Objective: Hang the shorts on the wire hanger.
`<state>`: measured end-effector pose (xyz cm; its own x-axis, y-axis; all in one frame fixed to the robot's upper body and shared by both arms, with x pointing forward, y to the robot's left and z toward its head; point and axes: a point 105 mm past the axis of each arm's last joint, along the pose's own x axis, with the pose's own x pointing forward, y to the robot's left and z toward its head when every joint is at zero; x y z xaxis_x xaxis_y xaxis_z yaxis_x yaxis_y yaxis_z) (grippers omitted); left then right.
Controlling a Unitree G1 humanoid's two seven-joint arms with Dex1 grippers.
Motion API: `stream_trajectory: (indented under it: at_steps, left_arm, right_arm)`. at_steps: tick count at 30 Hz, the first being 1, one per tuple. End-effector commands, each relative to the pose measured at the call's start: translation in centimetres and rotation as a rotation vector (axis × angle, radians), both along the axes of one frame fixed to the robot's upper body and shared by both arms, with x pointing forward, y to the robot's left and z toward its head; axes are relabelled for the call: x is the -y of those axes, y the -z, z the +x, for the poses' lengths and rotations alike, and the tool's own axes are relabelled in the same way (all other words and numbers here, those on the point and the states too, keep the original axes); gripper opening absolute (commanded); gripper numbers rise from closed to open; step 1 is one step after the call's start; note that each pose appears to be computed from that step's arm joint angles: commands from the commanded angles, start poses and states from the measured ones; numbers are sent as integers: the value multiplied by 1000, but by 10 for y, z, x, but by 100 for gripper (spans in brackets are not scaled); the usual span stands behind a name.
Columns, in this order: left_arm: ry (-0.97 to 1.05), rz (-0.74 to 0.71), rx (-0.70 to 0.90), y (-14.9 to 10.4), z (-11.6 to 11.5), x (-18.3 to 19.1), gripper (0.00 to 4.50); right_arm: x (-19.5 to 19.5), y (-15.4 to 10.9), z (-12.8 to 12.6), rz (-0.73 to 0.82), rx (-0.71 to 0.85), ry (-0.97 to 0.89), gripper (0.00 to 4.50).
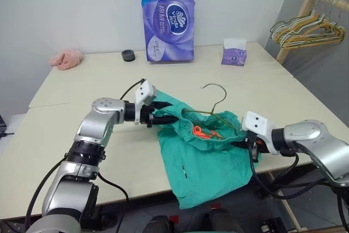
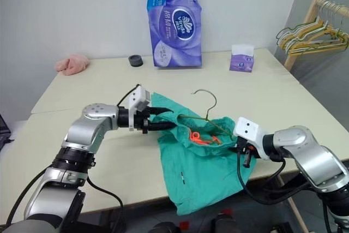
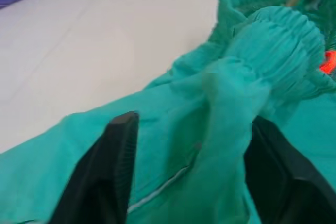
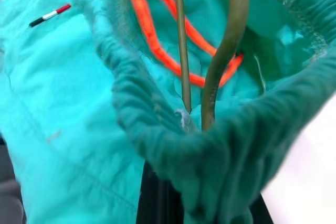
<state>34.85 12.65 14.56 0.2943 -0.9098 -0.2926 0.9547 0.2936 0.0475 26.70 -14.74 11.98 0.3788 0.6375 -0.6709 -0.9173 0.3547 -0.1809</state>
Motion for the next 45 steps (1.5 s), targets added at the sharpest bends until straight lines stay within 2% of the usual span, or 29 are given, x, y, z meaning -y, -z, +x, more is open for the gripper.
stream_trajectory:
  at_steps: [1, 9, 15, 18, 21, 28, 29, 38, 45]
  left_arm:
    - [59, -16, -15, -17, -5, -9, 301]
    - [164, 120, -48, -5, -16, -23, 301]
    - [213, 160, -48, 5, -21, -21, 301]
    - [189, 191, -11, 15, -14, -18, 301]
    - [142, 208, 38, 23, -2, -16, 240]
    - [118, 201, 114, 25, 9, -14, 22]
    - [119, 198, 121, 24, 10, -13, 3]
    - [64, 219, 169, 17, 22, -25, 3]
    - [88, 217, 159, 23, 17, -20, 3]
  right_arm:
    - [2, -15, -3, 8, 36, -17, 0]
    - [10, -19, -9, -14, 26, -23, 0]
    - [13, -21, -11, -20, 23, -24, 0]
    - [13, -21, -13, -20, 20, -28, 0]
    - [12, -22, -14, -19, 19, -36, 0]
    - [11, -22, -17, -20, 12, -44, 0]
    - [12, -22, -18, -20, 11, -43, 0]
    - [26, -19, -23, -47, -15, -18, 0]
    - [21, -19, -24, -28, -9, -18, 0]
